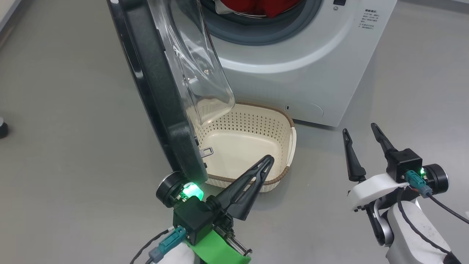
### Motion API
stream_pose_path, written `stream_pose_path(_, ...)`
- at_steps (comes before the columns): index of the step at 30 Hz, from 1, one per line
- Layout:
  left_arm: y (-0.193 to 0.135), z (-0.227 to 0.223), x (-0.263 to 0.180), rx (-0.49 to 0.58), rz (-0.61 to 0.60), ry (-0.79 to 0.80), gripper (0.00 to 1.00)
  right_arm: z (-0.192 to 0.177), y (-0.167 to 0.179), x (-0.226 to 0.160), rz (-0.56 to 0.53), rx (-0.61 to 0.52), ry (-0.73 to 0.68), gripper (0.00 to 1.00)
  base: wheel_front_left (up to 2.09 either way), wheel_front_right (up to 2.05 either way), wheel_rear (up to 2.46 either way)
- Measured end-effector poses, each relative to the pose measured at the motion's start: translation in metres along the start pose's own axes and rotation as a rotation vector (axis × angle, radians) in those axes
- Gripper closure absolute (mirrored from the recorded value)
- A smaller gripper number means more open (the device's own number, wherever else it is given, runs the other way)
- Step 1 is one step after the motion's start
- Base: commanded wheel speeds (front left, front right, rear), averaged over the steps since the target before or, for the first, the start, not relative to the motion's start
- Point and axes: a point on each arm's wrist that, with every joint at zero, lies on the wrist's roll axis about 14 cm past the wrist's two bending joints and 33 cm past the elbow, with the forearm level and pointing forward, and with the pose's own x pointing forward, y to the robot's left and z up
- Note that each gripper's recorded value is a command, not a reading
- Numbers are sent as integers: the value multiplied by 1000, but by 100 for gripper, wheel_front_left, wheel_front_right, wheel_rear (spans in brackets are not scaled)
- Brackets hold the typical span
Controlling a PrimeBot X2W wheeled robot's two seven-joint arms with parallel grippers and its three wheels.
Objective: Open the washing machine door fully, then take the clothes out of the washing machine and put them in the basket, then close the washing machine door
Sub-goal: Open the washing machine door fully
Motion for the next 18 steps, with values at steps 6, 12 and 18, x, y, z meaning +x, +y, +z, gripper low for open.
stream_pose_path(6,24,-24,-7,27,78,78,100,-6,-4,2,-6,3,13,0,0,0,0)
stream_pose_path(12,53,-42,-21,42,199,143,100,-10,-5,3,-4,9,21,0,0,0,0)
stream_pose_path(18,81,-41,-28,65,303,147,100,-14,-3,4,0,12,29,0,0,0,0)
